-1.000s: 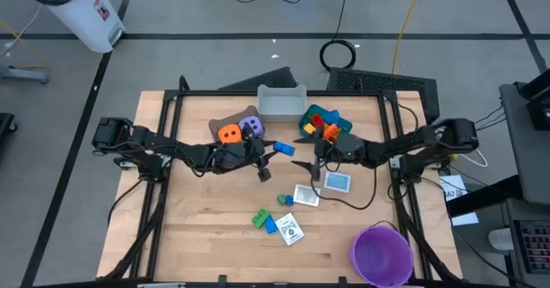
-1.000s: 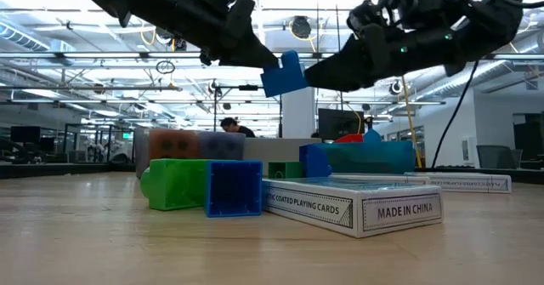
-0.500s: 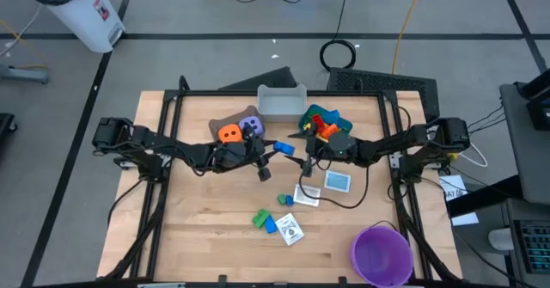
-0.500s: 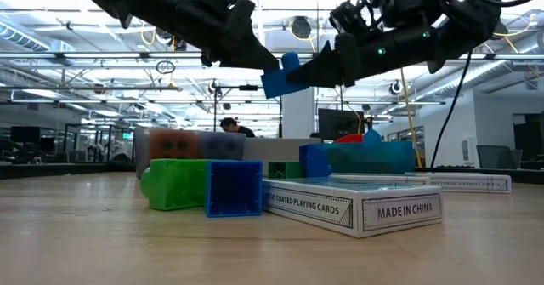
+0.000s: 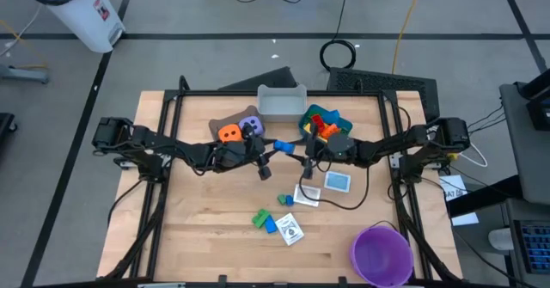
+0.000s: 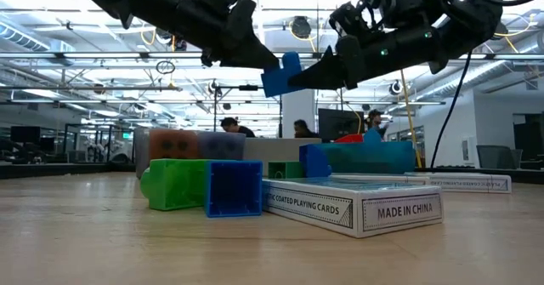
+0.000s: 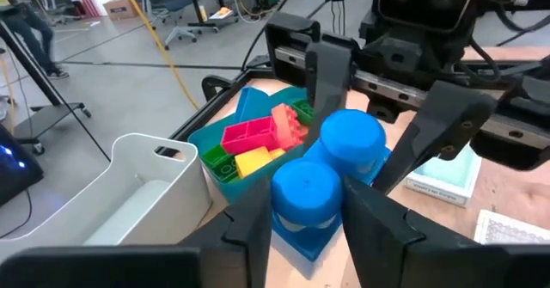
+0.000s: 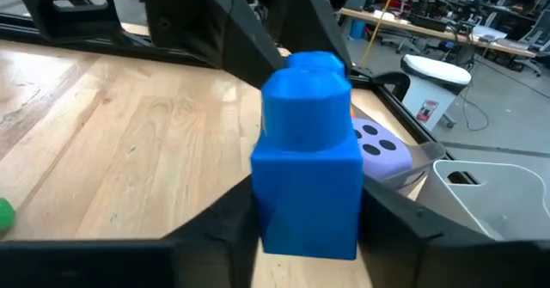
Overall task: Pick & Place Toys
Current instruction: Put the blue 2 studs game piece into the blue bin
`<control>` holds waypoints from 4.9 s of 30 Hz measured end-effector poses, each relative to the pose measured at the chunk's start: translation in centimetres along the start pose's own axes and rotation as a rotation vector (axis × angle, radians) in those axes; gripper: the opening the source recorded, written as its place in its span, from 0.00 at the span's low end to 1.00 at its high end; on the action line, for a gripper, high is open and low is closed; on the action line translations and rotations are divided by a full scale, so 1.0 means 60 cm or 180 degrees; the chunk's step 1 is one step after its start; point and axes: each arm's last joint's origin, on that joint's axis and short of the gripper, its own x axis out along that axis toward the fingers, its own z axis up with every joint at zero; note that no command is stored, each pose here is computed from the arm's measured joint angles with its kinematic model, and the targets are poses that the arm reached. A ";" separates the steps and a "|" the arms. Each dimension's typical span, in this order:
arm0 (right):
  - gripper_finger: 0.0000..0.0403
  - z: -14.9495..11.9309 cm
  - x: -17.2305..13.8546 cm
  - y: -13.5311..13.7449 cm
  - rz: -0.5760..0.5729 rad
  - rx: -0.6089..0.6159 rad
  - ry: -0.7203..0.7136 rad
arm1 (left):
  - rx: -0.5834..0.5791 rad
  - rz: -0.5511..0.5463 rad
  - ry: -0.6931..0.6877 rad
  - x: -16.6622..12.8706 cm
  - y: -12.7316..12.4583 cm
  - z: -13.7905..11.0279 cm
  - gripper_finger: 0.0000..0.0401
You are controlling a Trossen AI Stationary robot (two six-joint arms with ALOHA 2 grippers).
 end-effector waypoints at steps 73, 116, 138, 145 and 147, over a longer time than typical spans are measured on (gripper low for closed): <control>0.32 -0.023 -0.134 -0.112 -0.1568 0.0651 0.1163 | -0.0211 -0.0080 -0.0117 -0.054 0.006 0.043 0.75; 0.54 -0.094 -0.168 -0.095 -0.1735 0.0757 0.1047 | -0.0199 -0.0050 -0.0123 -0.052 0.010 0.043 0.78; 0.54 -0.094 -0.168 -0.095 -0.1734 0.0757 0.1049 | -0.0443 -0.0030 -0.0575 -0.055 0.012 0.068 0.78; 0.53 -0.094 -0.169 -0.095 -0.1734 0.0756 0.1050 | -0.0445 -0.0027 -0.0583 -0.055 0.012 0.069 0.75; 0.54 -0.094 -0.169 -0.095 -0.1734 0.0757 0.1049 | -0.0432 -0.0026 -0.0575 -0.055 0.012 0.068 0.74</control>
